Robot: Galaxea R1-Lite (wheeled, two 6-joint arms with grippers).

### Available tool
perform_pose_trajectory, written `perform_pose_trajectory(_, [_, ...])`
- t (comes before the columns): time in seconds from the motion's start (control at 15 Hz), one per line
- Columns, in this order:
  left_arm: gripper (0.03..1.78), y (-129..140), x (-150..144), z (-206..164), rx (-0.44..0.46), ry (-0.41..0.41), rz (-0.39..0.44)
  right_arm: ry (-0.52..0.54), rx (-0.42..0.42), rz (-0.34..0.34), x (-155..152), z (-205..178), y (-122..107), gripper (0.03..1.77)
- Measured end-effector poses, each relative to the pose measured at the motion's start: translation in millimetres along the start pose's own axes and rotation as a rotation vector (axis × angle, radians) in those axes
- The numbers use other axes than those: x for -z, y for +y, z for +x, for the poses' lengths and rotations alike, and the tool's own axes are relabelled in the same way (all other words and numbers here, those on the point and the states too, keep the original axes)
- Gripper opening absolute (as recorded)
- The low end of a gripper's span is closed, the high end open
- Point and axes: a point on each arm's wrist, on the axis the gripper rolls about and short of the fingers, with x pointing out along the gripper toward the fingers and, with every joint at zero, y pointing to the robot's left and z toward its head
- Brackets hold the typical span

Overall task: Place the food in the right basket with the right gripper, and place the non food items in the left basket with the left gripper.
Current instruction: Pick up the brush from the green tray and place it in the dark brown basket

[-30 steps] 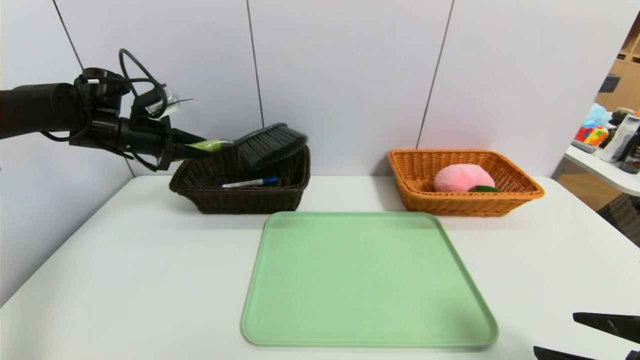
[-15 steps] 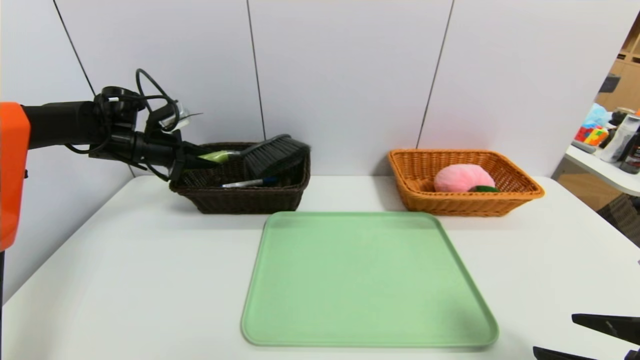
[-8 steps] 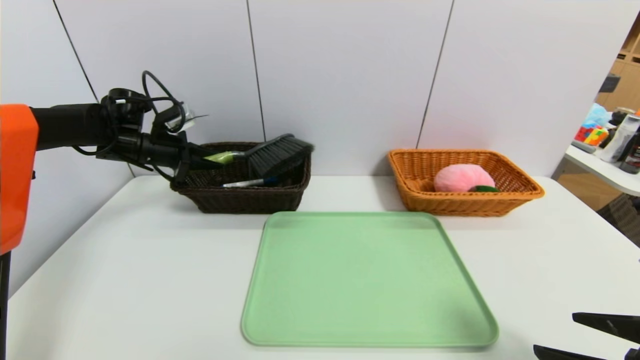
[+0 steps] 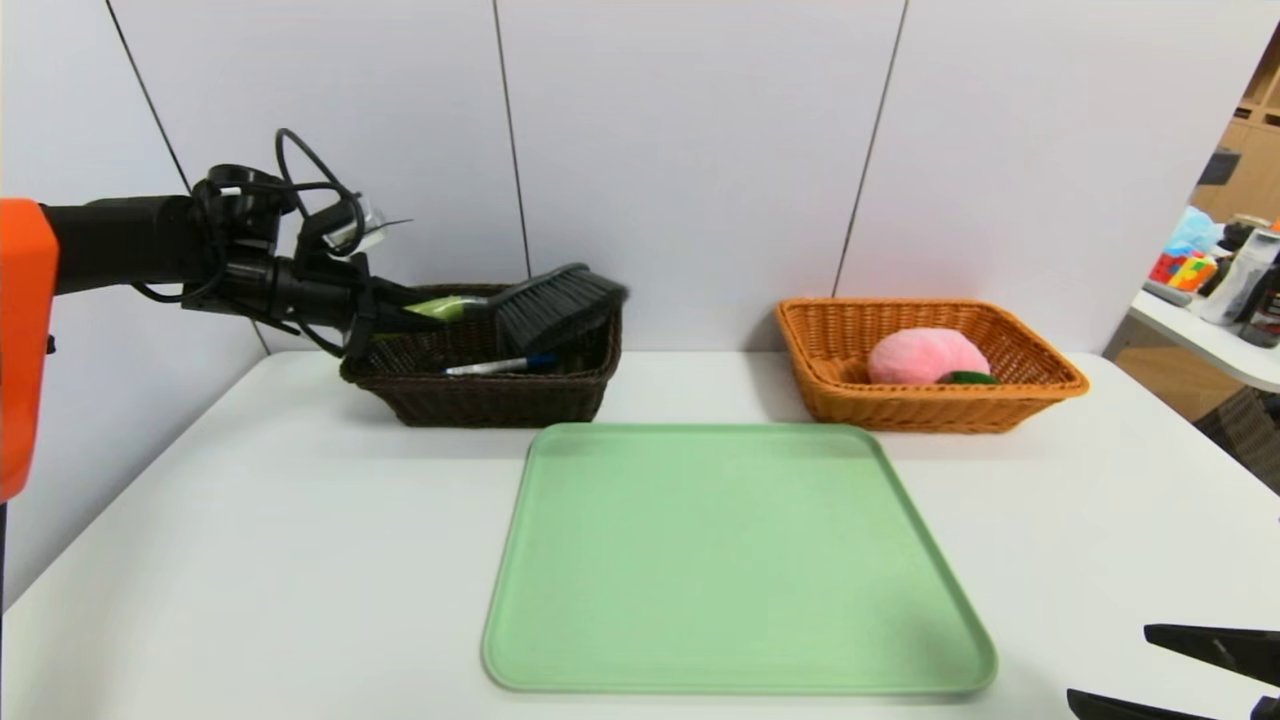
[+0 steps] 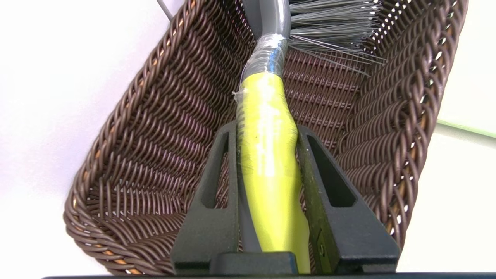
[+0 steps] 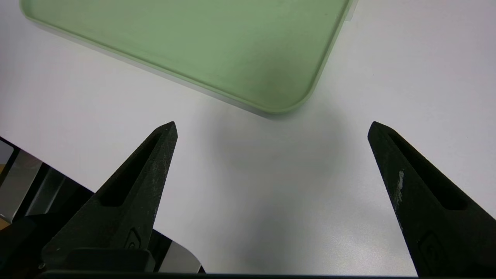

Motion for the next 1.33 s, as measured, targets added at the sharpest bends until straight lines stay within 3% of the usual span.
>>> perform_pose_trajectory(0.33, [0.5, -0.9, -1.9, -8.6, -0.004, 0.006, -0.012, -0.003, 0.001, 0.0, -0.4, -0.4, 0.0, 1.7])
perform_pose_trajectory(0.6, [0.95, -1.2, -3.3, -10.4, -0.005, 0.004, -0.011, -0.004, 0.0, -0.001, -0.7, -0.6, 0.1, 1.7])
perform_pose_trajectory(0.8, [1.2, -1.3, -4.1, -10.9, -0.006, 0.004, -0.01, -0.005, -0.001, -0.001, -0.9, -0.5, 0.1, 1.7])
perform_pose_trajectory(1.07, [1.4, -3.3, -14.9, -17.7, 0.001, -0.031, -0.04, -0.005, -0.001, -0.001, -1.2, -0.4, 0.1, 1.7])
perform_pose_trajectory(1.33, [1.52, -10.8, -43.5, -38.1, -0.024, -0.055, -0.176, -0.035, -0.003, -0.009, -4.0, -1.1, 0.5, 1.7])
